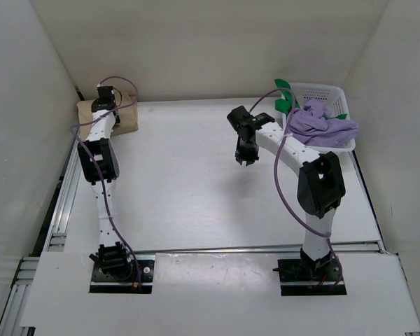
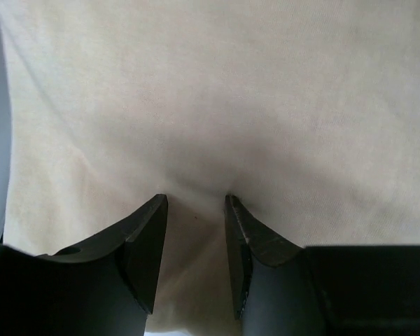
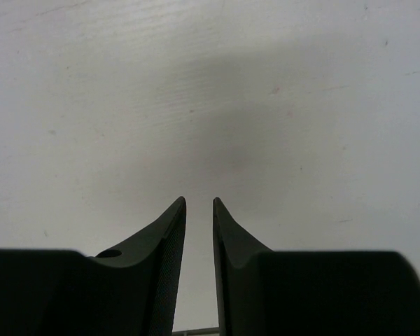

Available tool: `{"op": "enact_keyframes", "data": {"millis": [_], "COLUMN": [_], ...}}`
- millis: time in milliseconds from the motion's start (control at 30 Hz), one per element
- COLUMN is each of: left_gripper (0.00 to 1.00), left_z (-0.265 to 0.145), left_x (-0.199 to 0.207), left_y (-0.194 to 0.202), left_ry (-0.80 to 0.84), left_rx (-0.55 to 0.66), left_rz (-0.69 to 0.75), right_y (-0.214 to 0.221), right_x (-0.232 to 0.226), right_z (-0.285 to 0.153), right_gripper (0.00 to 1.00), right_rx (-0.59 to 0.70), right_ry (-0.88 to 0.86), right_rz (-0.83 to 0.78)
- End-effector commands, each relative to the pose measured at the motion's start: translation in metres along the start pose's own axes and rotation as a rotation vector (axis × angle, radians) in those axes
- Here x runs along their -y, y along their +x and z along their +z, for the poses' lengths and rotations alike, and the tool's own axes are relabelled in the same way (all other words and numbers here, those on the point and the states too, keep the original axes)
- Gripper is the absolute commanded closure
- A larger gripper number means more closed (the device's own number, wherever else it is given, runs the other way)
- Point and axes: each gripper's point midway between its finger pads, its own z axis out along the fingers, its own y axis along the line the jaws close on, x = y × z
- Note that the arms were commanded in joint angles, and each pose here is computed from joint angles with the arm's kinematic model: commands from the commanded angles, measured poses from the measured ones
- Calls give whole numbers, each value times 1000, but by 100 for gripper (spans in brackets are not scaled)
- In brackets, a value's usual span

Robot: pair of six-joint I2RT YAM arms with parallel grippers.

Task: Fold and stack the t-shirts
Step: Put the neatly folded tshirt into the corner of the board with the left arm

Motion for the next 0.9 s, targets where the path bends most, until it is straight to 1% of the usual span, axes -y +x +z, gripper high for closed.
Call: {"op": "enact_keyframes", "data": {"millis": [0,33,100,167,200,233,300,333,367,400,467,500,533,600,667,733,767,800,867], "left_gripper": [50,51,52,52,52,55,58,61,65,66,68,68,68,68,66,65,62,61,56], "left_z": [29,32,22,18,10,9,4,-3,-4,-10,-27,-33,-38,-37,-35,-31,-29,-30,-30], "left_x": [21,20,17,10,9,2,1,-5,-7,-3,3,4,2,-2,-11,-13,-15,-16,-19], "left_y": [54,58,50,61,55,69,71,66,83,89,113,119,109,128,121,102,98,83,71], "left_ry": [-14,-24,-24,-30,-20,-26,6,19,42,70,133,147,146,141,111,96,84,83,70], "left_rx": [-103,-101,-93,-119,-111,-145,-153,-146,-187,-202,-250,-258,-210,-239,-224,-181,-172,-141,-116], "left_rz": [47,47,44,46,42,45,37,24,24,26,31,31,19,19,11,2,1,-7,-13], "right_y": [-11,-9,-11,-15,-15,-15,-16,-14,-14,-17,-14,-13,-16,-15,-15,-17,-17,-18,-19], "right_x": [9,9,7,6,6,2,-1,-2,-2,-4,-2,-1,-2,-1,-1,-2,-2,-2,0], "right_z": [-6,-3,-1,2,2,3,4,4,4,4,3,1,-2,-4,-4,-4,-4,-7,-7], "right_gripper": [73,73,73,73,73,73,73,73,73,72,72,72,72,72,72,72,72,72,68], "right_rx": [-8,-15,-15,-15,-15,-23,-28,-35,-35,-27,-29,-28,-14,-14,-14,-7,-7,0,7], "right_ry": [11,16,16,6,6,-3,-13,-21,-21,-28,-26,-27,-38,-38,-38,-44,-44,-49,-41], "right_rz": [-9,-11,-11,-1,-1,-1,0,0,0,2,1,1,5,5,5,6,6,8,-1]}}
